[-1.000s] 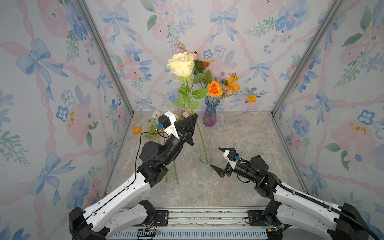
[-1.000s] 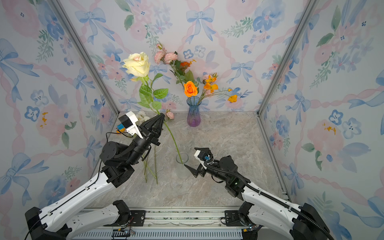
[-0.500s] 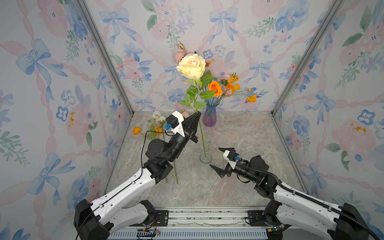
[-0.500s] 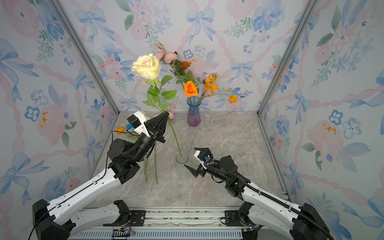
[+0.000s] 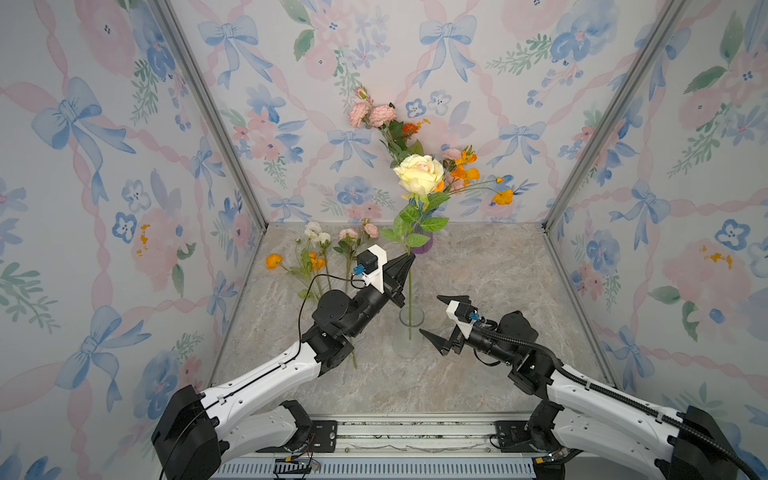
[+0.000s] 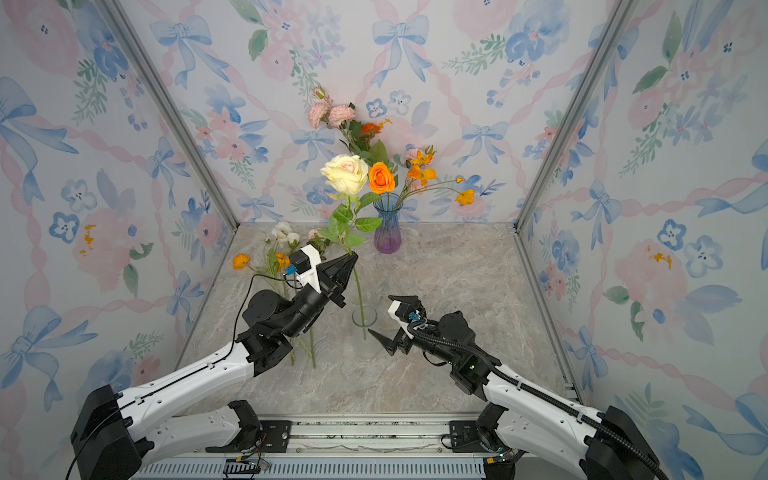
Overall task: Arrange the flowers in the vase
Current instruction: 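Lower the cream rose stem into the glass cup with the left gripper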
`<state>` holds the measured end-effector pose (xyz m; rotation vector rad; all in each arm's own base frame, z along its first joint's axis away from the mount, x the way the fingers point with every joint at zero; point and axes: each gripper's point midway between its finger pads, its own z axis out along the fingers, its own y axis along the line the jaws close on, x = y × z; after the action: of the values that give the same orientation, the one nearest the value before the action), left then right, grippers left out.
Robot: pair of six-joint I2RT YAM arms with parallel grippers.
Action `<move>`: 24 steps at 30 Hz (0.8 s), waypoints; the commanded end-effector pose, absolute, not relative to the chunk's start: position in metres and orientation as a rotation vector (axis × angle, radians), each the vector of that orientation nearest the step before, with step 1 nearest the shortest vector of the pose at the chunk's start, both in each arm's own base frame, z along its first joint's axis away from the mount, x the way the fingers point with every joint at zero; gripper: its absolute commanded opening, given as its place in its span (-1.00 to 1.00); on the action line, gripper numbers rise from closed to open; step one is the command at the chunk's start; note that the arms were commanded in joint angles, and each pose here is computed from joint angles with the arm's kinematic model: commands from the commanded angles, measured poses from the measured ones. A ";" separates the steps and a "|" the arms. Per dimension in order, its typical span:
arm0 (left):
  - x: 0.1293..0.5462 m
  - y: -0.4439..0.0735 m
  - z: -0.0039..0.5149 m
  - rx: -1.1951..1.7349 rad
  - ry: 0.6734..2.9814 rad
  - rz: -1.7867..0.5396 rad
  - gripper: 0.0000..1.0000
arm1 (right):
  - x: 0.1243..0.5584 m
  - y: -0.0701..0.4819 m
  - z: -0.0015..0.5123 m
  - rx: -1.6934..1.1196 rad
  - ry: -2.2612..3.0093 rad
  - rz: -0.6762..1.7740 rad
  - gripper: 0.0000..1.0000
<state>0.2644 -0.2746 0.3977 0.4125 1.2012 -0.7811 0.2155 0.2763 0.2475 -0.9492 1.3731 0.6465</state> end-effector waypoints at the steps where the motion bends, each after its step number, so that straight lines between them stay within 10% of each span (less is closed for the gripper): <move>1: 0.262 -0.275 0.389 0.388 1.211 -0.821 -0.97 | 0.212 0.280 0.250 -0.960 1.354 0.656 0.94; 18: 0.265 -0.293 0.298 0.437 1.416 -0.861 -0.76 | 0.212 0.284 0.247 -0.978 1.361 0.655 0.94; 24: 0.262 -0.291 0.300 0.442 1.406 -0.858 -0.39 | 0.211 0.284 0.247 -0.981 1.360 0.656 0.94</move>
<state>0.2673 -0.2926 0.2951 0.4395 1.4346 -0.8385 0.2152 0.2796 0.2411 -0.9633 1.3878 0.6495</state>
